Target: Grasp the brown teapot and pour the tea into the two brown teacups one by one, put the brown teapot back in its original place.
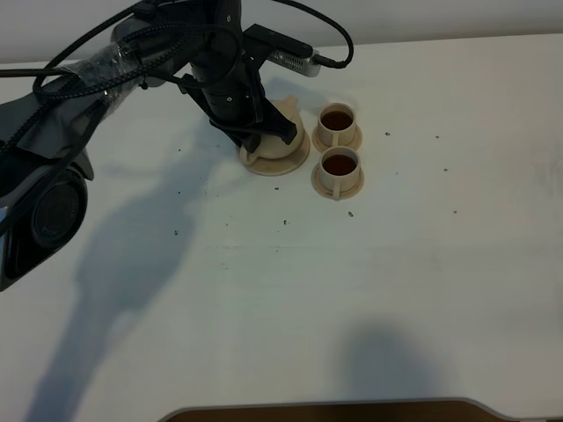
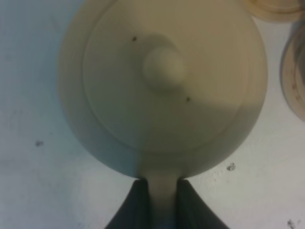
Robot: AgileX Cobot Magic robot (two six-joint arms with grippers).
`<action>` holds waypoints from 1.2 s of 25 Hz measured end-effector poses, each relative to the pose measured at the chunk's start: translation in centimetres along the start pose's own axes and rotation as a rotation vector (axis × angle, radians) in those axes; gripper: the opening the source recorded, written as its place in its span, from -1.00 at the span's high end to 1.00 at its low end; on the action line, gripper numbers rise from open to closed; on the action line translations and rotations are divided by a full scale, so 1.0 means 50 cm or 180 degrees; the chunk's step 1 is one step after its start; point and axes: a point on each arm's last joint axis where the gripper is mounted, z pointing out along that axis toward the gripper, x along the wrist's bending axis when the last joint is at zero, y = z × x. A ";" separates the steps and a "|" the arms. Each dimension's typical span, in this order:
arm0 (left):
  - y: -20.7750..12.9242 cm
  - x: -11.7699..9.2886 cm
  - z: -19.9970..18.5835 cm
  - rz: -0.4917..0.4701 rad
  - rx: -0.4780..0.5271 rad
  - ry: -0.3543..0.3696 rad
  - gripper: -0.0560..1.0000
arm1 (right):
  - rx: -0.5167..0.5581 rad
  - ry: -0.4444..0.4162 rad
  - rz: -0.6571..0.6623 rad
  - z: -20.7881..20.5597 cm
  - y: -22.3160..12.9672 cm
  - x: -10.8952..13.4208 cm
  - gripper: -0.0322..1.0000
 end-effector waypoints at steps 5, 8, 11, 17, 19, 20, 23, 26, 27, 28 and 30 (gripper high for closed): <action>0.001 0.000 0.002 -0.0002 -0.0024 0.0003 0.70 | 0.0000 0.0000 0.0000 0.000 0.000 0.000 0.16; 0.000 0.000 0.009 0.0006 -0.0005 0.0001 0.70 | 0.0000 0.0000 0.0000 0.000 0.000 0.000 0.16; -0.002 0.000 0.017 0.0023 0.0029 -0.0004 0.70 | 0.0000 0.0000 0.0000 0.000 0.000 0.000 0.16; -0.004 -0.001 0.019 0.0023 0.0069 -0.0009 0.70 | 0.0000 0.0000 0.0000 0.000 0.000 0.000 0.16; -0.006 -0.001 0.021 0.0023 0.0092 -0.0012 0.70 | 0.0000 0.0000 0.0000 0.000 0.000 0.000 0.16; -0.006 -0.001 0.022 0.0023 0.0103 -0.0013 0.70 | 0.0000 0.0000 0.0000 0.000 0.000 0.000 0.16; -0.008 -0.002 0.022 0.0015 0.0142 -0.0034 0.70 | 0.0000 0.0000 0.0000 0.000 0.000 0.000 0.16; -0.009 -0.002 0.022 0.0013 0.0154 -0.0038 0.66 | 0.0000 0.0000 0.0000 0.000 0.000 0.000 0.16; -0.009 -0.002 0.022 0.0013 0.0163 -0.0039 0.64 | 0.0000 0.0000 0.0000 0.000 0.000 0.000 0.16; -0.011 -0.002 0.022 0.0013 0.0184 -0.0042 0.61 | 0.0000 0.0000 0.0000 0.000 0.000 0.000 0.16; -0.014 -0.003 0.019 0.0013 0.0235 -0.0049 0.47 | 0.0000 0.0000 0.0000 0.000 0.000 0.000 0.16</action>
